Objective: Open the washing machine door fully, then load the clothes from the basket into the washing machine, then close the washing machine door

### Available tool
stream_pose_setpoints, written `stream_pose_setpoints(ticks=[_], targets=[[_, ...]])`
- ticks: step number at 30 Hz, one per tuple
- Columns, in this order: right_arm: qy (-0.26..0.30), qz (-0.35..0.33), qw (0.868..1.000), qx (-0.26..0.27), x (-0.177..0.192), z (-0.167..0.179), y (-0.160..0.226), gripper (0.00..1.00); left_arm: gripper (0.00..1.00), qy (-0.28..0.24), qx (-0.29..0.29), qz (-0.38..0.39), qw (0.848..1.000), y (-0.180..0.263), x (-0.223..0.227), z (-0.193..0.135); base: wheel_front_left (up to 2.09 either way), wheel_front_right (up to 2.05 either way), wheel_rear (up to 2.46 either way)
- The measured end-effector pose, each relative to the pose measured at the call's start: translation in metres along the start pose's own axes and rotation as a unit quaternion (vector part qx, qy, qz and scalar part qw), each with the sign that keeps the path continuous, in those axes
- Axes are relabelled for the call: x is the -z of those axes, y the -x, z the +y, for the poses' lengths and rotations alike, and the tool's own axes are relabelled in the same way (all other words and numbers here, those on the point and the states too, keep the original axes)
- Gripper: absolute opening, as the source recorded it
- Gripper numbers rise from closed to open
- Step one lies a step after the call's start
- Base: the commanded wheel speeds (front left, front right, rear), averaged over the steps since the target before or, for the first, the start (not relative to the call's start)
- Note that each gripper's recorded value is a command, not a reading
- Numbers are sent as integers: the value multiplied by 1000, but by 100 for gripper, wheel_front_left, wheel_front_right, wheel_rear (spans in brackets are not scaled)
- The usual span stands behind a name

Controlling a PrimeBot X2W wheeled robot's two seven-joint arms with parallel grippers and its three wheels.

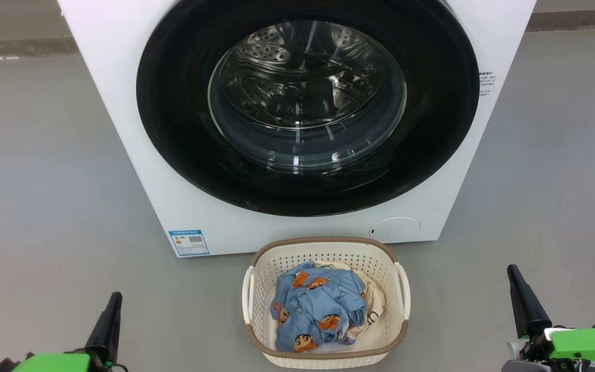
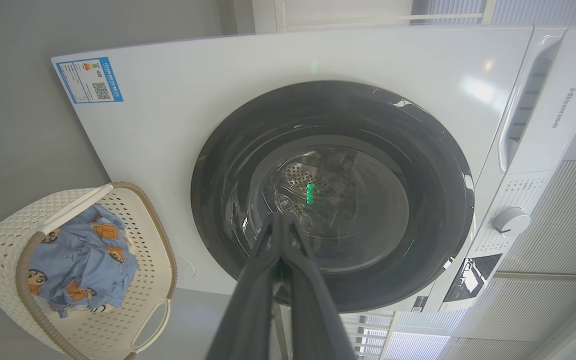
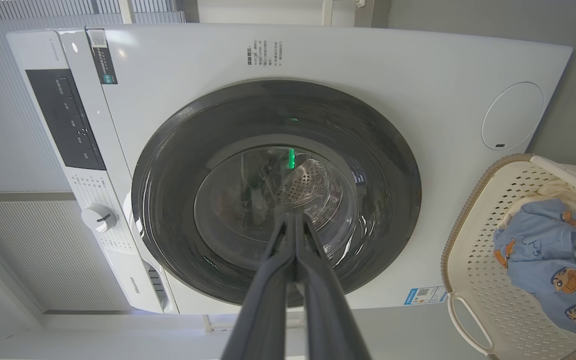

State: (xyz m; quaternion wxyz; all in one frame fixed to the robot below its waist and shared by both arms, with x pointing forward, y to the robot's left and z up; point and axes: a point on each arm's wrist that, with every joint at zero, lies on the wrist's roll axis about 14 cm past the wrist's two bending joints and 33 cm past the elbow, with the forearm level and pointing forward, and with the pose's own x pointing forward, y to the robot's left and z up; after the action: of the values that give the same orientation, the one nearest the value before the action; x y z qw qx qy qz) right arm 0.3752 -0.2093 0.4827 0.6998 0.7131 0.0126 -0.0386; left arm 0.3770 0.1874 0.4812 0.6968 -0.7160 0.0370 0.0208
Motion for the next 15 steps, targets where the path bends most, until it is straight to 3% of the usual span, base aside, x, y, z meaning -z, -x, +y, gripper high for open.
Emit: stream_pose_setpoints(ticks=[15], targets=[[0,0,1000,0,0,0,0,0,0,0,0,0,1000,0,0,0,0,0,0]])
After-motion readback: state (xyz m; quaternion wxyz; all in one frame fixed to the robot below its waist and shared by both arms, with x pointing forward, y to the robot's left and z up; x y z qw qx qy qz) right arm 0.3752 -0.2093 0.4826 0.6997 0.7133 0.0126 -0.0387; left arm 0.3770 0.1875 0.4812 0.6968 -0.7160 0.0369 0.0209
